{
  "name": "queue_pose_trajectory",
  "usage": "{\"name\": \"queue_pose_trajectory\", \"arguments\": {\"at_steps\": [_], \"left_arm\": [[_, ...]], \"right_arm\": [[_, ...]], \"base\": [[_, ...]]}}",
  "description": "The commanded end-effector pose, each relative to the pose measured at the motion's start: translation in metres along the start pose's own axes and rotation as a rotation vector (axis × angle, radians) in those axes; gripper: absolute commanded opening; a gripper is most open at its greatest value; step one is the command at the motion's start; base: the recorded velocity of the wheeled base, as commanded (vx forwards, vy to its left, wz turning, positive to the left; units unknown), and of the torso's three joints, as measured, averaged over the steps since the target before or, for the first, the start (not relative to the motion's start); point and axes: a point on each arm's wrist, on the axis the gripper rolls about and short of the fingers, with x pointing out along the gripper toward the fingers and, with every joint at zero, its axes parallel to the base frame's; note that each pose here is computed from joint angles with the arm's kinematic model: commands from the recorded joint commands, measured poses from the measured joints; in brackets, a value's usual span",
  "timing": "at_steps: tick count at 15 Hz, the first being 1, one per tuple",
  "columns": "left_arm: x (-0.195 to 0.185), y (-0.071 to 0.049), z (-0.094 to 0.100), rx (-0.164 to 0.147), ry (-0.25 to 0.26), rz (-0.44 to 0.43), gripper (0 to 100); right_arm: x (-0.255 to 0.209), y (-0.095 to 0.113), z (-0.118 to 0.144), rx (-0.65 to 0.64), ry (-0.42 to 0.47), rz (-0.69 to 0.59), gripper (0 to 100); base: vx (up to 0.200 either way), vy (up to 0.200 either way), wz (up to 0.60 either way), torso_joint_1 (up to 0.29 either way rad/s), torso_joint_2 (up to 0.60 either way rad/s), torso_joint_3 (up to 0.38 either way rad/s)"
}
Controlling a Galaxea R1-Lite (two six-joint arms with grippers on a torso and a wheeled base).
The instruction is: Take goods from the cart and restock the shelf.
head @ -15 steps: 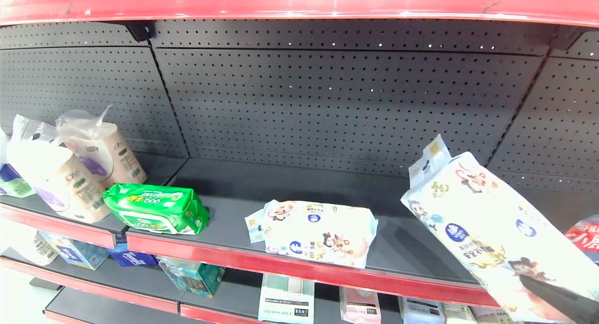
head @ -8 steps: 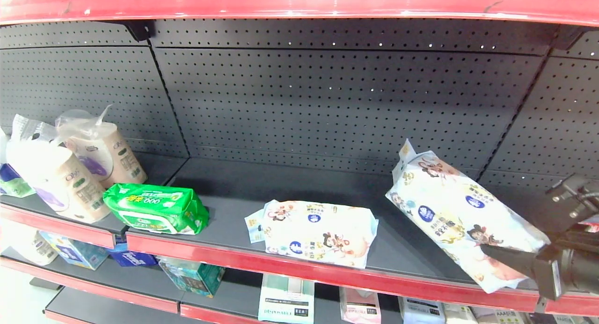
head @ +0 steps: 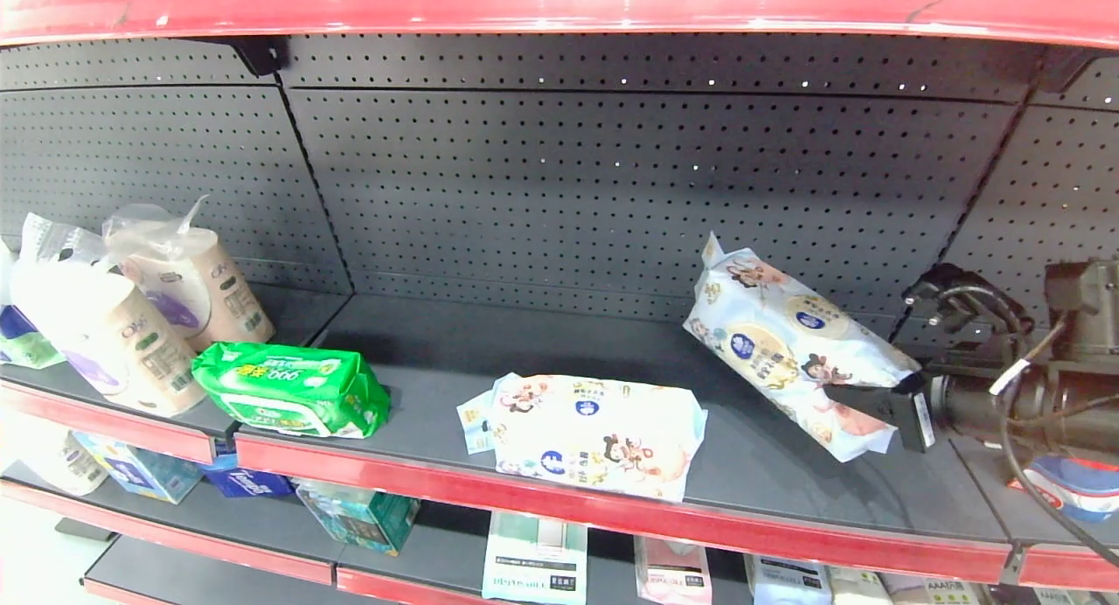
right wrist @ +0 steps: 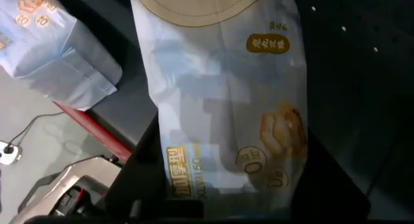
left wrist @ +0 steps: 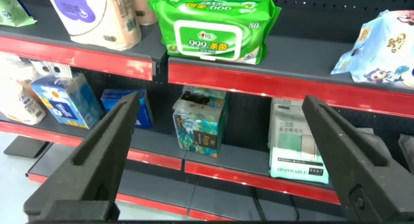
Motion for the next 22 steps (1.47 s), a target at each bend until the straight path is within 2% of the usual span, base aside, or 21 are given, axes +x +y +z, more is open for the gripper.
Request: {"name": "queue_pose_trajectory", "arguments": {"at_steps": [1, 4, 8, 13, 16, 22], "left_arm": [[0.0, 0.0, 0.0, 0.0, 0.002, 0.0, 100], [0.0, 0.0, 0.0, 0.0, 0.002, 0.0, 100], [0.0, 0.0, 0.0, 0.0, 0.002, 0.0, 100], [0.0, 0.0, 0.0, 0.0, 0.002, 0.0, 100], [0.0, 0.0, 0.0, 0.0, 0.002, 0.0, 100], [0.0, 0.0, 0.0, 0.0, 0.002, 0.0, 100]], "right_arm": [[0.029, -0.004, -0.007, -0.02, 0.041, 0.06, 0], [0.051, -0.009, -0.004, -0.117, 0.01, 0.147, 0], [0.082, -0.02, 0.012, -0.267, -0.047, 0.204, 0], [0.108, -0.029, 0.017, -0.413, -0.061, 0.209, 0], [0.119, -0.031, 0.011, -0.439, -0.042, 0.218, 0], [0.129, -0.027, 0.016, -0.46, -0.057, 0.231, 0]], "base": [[0.0, 0.0, 0.0, 0.0, 0.0, 0.0], [0.0, 0.0, 0.0, 0.0, 0.0, 0.0], [0.0, 0.0, 0.0, 0.0, 0.0, 0.0], [0.0, 0.0, 0.0, 0.0, 0.0, 0.0], [0.0, 0.0, 0.0, 0.0, 0.0, 0.0], [0.0, 0.0, 0.0, 0.0, 0.0, 0.0]]}}
